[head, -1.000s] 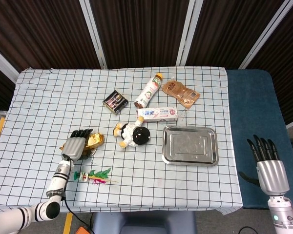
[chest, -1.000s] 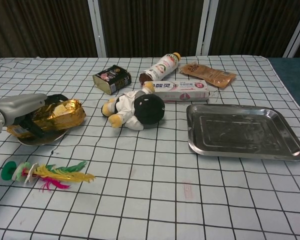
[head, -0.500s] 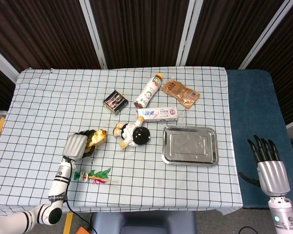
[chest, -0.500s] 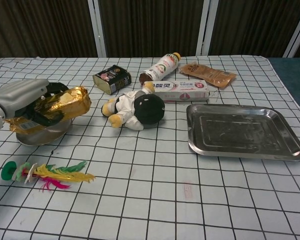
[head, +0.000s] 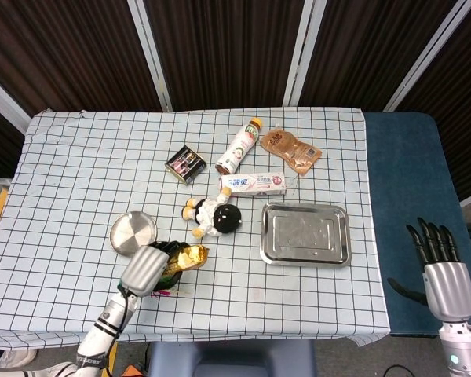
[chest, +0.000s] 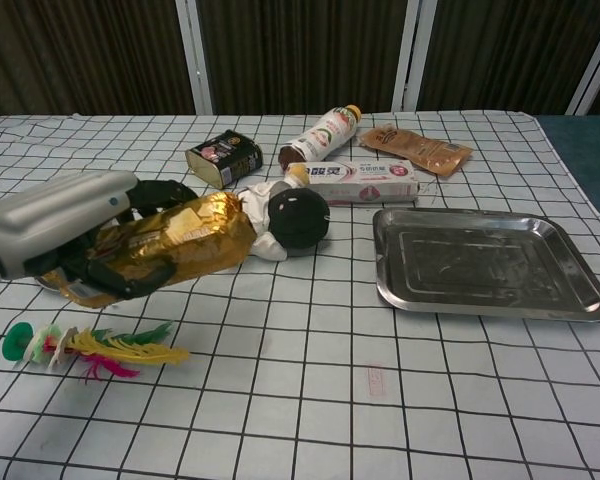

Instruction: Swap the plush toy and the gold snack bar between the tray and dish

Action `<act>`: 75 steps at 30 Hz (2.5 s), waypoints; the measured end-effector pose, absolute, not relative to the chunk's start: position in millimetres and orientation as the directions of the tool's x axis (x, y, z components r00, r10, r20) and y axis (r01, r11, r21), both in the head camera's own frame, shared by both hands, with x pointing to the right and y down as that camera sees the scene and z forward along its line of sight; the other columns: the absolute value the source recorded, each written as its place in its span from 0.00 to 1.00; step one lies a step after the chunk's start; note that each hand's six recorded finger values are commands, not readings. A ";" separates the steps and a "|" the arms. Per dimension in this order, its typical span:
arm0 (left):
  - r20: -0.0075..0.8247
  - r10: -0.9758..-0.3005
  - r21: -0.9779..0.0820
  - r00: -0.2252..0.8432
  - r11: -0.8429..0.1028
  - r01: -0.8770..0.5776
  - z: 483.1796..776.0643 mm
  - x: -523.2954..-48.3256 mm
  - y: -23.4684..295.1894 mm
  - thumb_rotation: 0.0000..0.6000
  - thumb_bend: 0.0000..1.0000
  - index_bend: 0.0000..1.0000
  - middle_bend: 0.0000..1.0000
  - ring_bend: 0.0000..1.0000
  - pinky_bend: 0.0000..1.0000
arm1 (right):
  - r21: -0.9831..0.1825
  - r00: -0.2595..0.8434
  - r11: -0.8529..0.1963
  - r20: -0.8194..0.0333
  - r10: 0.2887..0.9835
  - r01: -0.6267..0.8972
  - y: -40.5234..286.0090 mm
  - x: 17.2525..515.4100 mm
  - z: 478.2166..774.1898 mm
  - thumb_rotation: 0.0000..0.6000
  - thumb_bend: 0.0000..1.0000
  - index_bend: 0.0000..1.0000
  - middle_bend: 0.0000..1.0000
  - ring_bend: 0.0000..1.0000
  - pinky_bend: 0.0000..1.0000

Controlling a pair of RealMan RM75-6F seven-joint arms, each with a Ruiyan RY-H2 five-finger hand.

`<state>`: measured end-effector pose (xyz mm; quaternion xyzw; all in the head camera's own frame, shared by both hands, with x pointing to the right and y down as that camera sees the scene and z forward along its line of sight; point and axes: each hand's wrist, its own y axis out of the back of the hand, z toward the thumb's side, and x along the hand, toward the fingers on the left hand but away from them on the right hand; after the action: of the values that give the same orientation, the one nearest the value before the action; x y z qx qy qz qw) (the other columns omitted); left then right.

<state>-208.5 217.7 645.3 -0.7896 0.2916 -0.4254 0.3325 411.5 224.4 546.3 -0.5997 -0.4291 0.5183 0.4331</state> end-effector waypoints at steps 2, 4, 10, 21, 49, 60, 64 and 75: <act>0.489 -0.728 -0.755 0.481 -0.629 -0.184 650.1 -198.0 223.5 1.00 0.51 0.36 0.52 0.50 0.58 | -0.966 0.099 -0.247 -0.239 0.966 0.078 225.6 411.7 542.2 1.00 0.09 0.00 0.00 0.00 0.00; 0.500 -0.711 -0.735 0.495 -0.650 -0.192 655.2 -185.8 229.6 1.00 0.51 0.36 0.52 0.50 0.58 | -0.967 0.103 -0.239 -0.229 0.968 0.090 226.4 411.9 538.9 1.00 0.09 0.00 0.00 0.00 0.00; 0.505 -0.689 -0.707 0.520 -0.676 -0.209 663.5 -155.3 240.8 1.00 0.51 0.36 0.52 0.50 0.58 | -0.964 0.115 -0.236 -0.222 0.968 0.119 228.5 412.0 534.2 1.00 0.09 0.00 0.00 0.00 0.00; 0.492 -0.706 -0.727 0.509 -0.655 -0.206 672.3 -128.7 242.8 1.00 0.49 0.06 0.19 0.22 0.42 | -0.966 0.125 -0.218 -0.202 0.971 0.137 228.9 412.0 530.3 1.00 0.09 0.00 0.00 0.00 0.00; 0.495 -0.775 -0.814 0.393 -0.572 -0.102 678.7 -173.4 156.9 1.00 0.41 0.00 0.00 0.00 0.11 | -0.961 0.135 -0.254 -0.239 0.962 0.110 230.6 408.9 538.6 1.00 0.09 0.00 0.00 0.00 0.00; 0.510 -0.754 -0.804 0.413 -0.589 -0.083 697.7 -156.8 136.2 1.00 0.42 0.00 0.00 0.00 0.09 | -0.953 0.149 -0.283 -0.266 0.952 0.104 232.0 406.6 543.0 1.00 0.09 0.00 0.00 0.00 0.00; 0.521 -0.744 -0.793 0.418 -0.603 -0.084 707.4 -150.0 131.9 1.00 0.42 0.00 0.00 0.00 0.09 | -0.950 0.154 -0.296 -0.279 0.948 0.101 232.9 406.0 544.7 1.00 0.09 0.00 0.00 0.00 0.00; 0.572 -0.705 -0.767 0.419 -0.641 -0.032 740.3 -131.5 123.6 1.00 0.42 0.00 0.00 0.00 0.07 | -0.938 0.167 -0.333 -0.315 0.934 0.096 234.5 403.9 550.1 1.00 0.09 0.00 0.00 0.00 0.00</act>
<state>-131.5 123.6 740.3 -0.7667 0.2405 -0.4822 0.3490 403.9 234.5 550.1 -0.6416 -0.4016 0.5051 0.4147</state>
